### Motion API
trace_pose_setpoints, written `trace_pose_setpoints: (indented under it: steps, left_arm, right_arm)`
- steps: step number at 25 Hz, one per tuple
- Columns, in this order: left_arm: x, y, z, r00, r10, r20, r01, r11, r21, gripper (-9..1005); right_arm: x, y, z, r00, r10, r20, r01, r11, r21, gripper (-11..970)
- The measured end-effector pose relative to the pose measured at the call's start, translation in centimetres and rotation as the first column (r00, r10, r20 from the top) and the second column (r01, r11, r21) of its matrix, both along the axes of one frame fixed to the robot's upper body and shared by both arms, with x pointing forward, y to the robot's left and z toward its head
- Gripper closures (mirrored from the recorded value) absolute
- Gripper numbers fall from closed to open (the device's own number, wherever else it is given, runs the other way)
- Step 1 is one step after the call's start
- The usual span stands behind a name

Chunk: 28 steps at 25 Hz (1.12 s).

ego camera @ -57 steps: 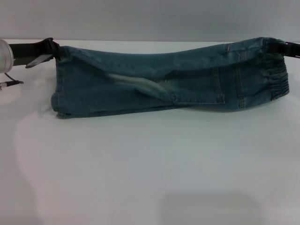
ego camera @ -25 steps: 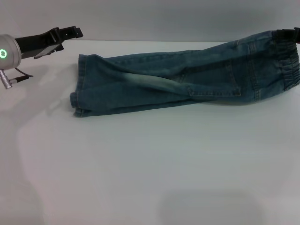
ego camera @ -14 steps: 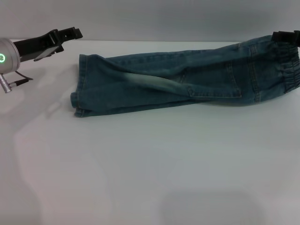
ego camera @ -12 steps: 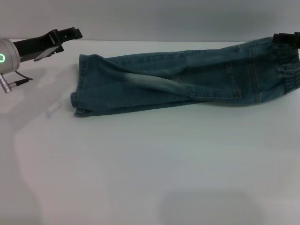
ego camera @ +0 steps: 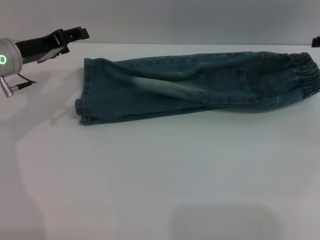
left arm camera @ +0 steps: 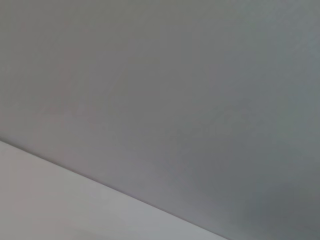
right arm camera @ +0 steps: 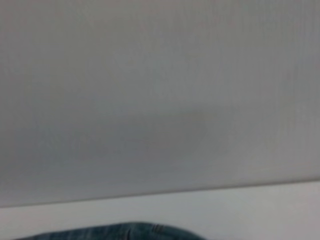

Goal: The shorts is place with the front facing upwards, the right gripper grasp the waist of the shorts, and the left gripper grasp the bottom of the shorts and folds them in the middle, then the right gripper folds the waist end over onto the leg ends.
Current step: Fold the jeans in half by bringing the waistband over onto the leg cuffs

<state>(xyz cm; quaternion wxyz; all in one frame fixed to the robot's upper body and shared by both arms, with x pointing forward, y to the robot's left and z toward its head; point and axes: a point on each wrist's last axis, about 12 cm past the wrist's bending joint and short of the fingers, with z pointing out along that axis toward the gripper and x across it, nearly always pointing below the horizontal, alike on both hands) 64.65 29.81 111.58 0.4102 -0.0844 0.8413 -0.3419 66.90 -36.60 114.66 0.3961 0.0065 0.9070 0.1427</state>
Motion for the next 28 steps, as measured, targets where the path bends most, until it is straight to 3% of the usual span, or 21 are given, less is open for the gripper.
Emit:
trace_pose_setpoints:
  steps: [6,12,14,18,28]
  left_arm:
    - [-0.2,0.1,-0.1,1.000,0.001,-0.001,-0.001,1.000,-0.008,160]
    - [-0.2,0.1,-0.1,1.000,-0.003,0.009,0.003,1.000,-0.010,159]
    - [-0.2,-0.4,0.2,0.997,-0.014,0.079,0.015,1.000,-0.022,159]
    - [-0.2,-0.5,0.3,0.994,-0.014,0.104,0.017,1.000,-0.023,159]
    - [0.2,-0.5,0.7,0.991,0.001,0.137,0.003,1.000,-0.029,159]
  right_arm:
    - [0.3,-0.1,1.1,0.999,-0.013,0.049,0.013,1.000,0.015,430]
    - [-0.1,2.5,1.0,0.993,0.098,0.067,-0.104,0.990,0.095,429]
    - [-0.4,3.5,0.4,0.990,0.127,0.062,-0.133,0.984,0.115,429]
    - [-1.2,4.6,-1.6,0.988,0.144,0.049,-0.149,0.984,0.101,429]
    - [-2.6,3.2,-5.0,1.000,0.030,0.007,-0.030,0.997,0.071,430]
